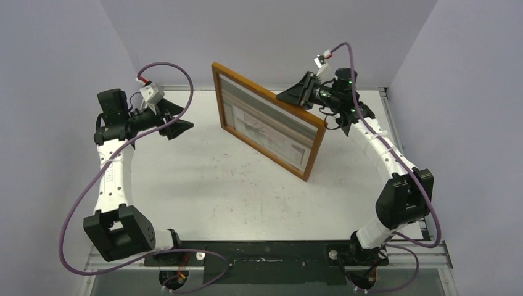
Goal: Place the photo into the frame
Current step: Turn over the photo frame at the center of the board.
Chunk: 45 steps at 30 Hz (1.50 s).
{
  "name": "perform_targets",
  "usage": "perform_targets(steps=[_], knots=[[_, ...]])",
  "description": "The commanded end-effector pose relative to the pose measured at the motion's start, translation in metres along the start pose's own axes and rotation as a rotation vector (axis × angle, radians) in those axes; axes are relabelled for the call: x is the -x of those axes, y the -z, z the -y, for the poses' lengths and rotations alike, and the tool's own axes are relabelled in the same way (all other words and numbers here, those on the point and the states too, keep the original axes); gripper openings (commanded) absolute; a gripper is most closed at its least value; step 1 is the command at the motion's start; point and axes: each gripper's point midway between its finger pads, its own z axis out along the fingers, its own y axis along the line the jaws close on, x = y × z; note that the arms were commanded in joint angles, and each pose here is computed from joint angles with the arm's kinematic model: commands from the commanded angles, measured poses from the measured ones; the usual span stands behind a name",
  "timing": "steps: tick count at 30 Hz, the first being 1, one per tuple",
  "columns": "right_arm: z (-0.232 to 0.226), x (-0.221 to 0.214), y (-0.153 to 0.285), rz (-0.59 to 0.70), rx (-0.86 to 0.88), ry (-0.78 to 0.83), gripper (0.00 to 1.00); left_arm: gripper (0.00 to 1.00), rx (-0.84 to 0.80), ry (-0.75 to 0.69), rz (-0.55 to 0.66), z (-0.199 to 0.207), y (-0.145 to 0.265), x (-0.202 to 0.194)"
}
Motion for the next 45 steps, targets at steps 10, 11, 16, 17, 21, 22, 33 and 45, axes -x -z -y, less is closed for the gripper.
perform_targets(steps=[10, 11, 16, 17, 21, 22, 33, 45], knots=[[0.083, 0.065, 0.039, 0.069, -0.178, 0.072, 0.18, 0.63, -0.017, 0.004, 0.063, -0.003, -0.003, 0.009], [0.093, 0.067, 0.044, 0.068, -0.211, 0.080, 0.19, 0.62, -0.016, 0.005, 0.066, -0.005, -0.004, 0.009], [0.133, 0.069, 0.064, 0.060, -0.290, 0.054, 0.22, 0.61, -0.021, 0.023, 0.067, -0.010, -0.013, 0.003], [0.139, 0.066, 0.067, 0.054, -0.302, 0.049, 0.22, 0.61, -0.022, 0.026, 0.064, -0.011, -0.016, 0.001], [0.155, 0.046, 0.069, 0.023, -0.285, -0.007, 0.23, 0.60, -0.025, 0.035, 0.054, -0.011, -0.025, -0.007], [0.159, 0.038, 0.069, 0.019, -0.274, -0.036, 0.22, 0.60, -0.022, 0.037, 0.050, -0.012, -0.027, -0.010], [0.205, -0.068, 0.078, 0.126, -0.165, -0.332, 0.22, 0.49, 0.136, 0.026, -0.449, -0.058, -0.020, -0.188], [0.238, -0.059, 0.100, 0.008, -0.505, -0.031, 0.57, 0.59, 0.266, 0.279, -0.557, -0.064, -0.017, -0.215]])
